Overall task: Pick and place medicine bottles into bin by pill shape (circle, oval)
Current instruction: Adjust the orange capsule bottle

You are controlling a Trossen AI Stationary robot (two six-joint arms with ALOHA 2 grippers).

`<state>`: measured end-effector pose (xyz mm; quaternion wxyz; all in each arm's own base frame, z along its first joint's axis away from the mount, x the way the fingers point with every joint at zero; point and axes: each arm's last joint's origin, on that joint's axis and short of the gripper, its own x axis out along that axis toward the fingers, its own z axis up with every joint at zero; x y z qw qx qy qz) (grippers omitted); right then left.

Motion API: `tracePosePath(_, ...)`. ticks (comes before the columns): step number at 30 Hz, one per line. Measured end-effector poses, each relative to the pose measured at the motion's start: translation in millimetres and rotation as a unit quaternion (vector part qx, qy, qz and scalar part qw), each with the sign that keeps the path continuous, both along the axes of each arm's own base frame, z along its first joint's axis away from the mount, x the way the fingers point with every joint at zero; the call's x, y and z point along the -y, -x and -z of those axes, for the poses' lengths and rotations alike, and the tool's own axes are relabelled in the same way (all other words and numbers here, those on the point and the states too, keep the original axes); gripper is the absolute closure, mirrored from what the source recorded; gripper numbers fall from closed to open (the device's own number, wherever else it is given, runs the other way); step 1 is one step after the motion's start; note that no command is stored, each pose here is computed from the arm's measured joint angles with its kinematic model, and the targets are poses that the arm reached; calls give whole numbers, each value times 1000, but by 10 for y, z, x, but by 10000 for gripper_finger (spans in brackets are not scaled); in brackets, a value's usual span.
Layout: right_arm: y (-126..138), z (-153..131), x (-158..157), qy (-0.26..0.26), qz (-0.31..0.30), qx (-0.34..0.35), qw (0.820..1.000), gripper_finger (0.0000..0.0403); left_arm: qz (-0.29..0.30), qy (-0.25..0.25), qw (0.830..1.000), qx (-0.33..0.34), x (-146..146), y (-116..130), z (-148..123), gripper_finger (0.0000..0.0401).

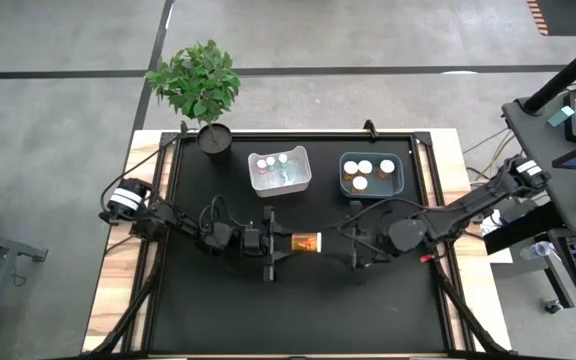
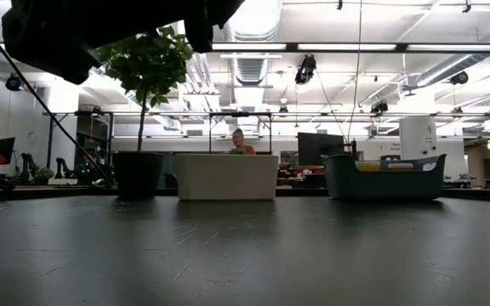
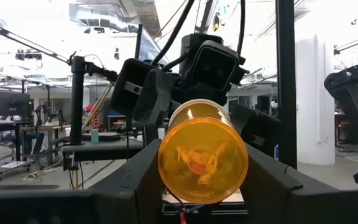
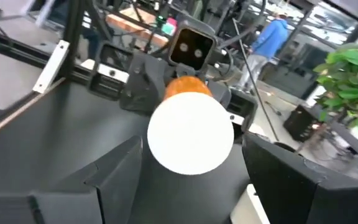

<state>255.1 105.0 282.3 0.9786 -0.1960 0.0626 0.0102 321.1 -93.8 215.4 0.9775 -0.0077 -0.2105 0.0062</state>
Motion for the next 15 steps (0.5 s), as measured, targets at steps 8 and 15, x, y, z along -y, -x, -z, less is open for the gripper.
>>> tracePosePath(8, -71, 61, -19, 10, 22, 4, 1000, 137, -7, 2, 1000, -2, -6, -1, 4, 242)
tracePosePath(15, -80, 50, -23, 9, 22, 12, 1000, 161, -14, 4, 1000, -6, -15, 0, 14, 242)
